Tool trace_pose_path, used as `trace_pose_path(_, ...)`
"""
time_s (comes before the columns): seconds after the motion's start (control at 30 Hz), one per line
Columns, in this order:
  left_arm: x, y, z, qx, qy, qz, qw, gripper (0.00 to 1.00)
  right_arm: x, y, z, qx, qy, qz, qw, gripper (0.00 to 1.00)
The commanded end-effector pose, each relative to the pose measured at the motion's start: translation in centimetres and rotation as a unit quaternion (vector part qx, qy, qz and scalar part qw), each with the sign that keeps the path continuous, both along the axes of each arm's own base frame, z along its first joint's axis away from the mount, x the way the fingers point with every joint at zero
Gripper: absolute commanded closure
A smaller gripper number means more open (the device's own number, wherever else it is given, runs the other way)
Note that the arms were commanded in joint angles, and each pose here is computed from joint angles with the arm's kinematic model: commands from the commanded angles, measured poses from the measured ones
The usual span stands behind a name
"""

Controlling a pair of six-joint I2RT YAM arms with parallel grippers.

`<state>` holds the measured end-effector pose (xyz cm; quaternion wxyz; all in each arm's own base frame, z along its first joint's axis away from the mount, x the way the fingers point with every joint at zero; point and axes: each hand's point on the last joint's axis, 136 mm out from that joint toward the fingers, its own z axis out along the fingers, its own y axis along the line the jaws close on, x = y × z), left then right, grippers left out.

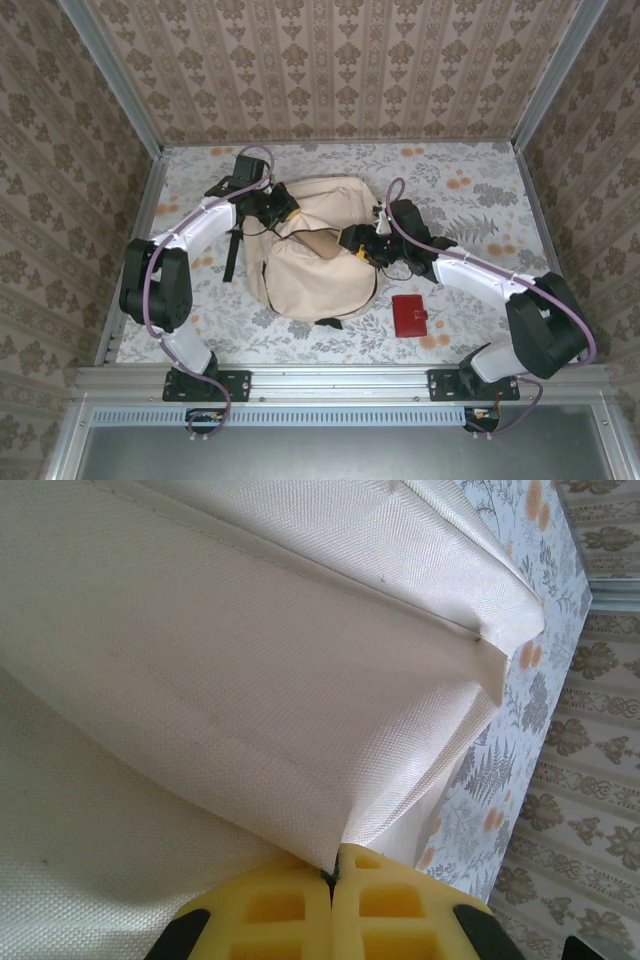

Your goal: Pack the student bag

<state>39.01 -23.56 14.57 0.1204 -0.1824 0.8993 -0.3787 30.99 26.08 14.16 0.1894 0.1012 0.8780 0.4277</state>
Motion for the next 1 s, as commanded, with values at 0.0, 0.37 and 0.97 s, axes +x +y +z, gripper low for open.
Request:
trace_pose_path(0.0, 0.9, 0.2, 0.7, 0.004, -0.028, -0.018, 0.999, 1.0, -2.9, -1.0, -2.8, -0.108, 0.022, 0.005, 0.994, 0.42)
trace_pose_path(0.37, 0.7, 0.2, 0.9, -0.001, -0.029, -0.03, 0.999, 1.0, -0.3, 4.6, -3.1, -0.099, -0.001, 0.02, 0.995, 0.68)
trace_pose_path(0.97, 0.1, -0.1, 0.8, -0.008, -0.024, -0.033, 0.999, 1.0, 8.0, 5.3, -3.5, -0.184, -0.089, -0.045, 0.978, 0.76)
